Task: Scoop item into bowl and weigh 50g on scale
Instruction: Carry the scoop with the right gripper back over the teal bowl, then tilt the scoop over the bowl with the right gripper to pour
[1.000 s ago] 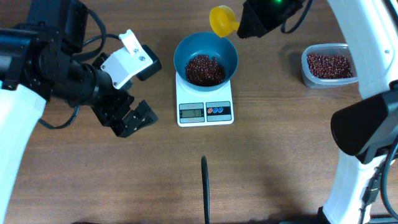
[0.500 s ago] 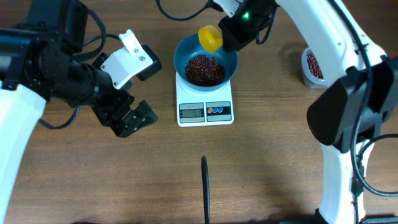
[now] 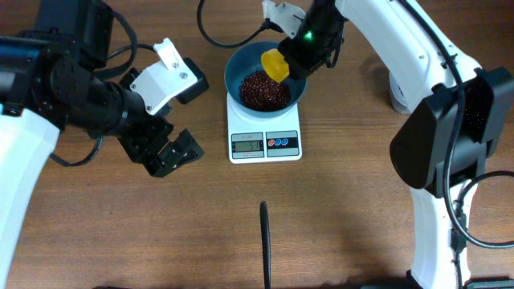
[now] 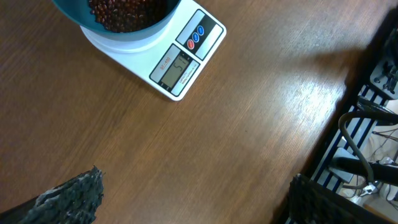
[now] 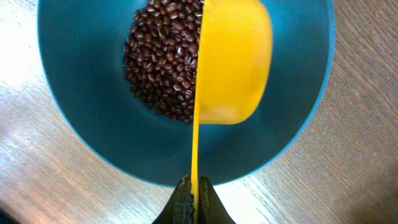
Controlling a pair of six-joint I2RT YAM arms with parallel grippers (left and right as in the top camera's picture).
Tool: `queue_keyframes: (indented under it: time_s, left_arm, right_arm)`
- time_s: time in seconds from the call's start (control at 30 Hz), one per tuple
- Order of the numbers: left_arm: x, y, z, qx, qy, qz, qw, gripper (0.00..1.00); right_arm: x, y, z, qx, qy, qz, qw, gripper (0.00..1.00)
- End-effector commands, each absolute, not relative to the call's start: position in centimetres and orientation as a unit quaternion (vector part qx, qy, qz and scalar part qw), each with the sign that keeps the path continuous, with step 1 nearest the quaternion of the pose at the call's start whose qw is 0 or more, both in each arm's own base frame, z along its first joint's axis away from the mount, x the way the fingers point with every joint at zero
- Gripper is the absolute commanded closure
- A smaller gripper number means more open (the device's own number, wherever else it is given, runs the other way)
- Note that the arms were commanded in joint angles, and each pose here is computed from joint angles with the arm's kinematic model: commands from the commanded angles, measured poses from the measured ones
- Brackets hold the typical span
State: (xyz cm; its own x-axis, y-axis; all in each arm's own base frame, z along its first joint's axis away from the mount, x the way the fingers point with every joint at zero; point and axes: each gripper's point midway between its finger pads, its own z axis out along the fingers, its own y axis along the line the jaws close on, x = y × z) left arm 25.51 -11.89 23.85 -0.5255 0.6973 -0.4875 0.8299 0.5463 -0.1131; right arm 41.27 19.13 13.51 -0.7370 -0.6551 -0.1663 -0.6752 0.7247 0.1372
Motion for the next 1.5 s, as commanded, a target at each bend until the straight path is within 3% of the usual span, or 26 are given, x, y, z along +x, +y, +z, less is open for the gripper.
queue_keyframes:
  time_s: [0.0, 1.47]
  left_arm:
    - [25.4, -12.2, 24.9, 0.457, 0.846, -0.170, 0.216, 0.01]
    - [25.4, -12.2, 24.9, 0.457, 0.846, -0.170, 0.216, 0.01]
  right_arm:
    - [41.3, 19.0, 13.2, -0.357, 0.929, 0.086, 0.050, 0.96]
    - [42.5, 19.0, 12.7, -0.358, 0.928, 0.073, 0.070, 0.96]
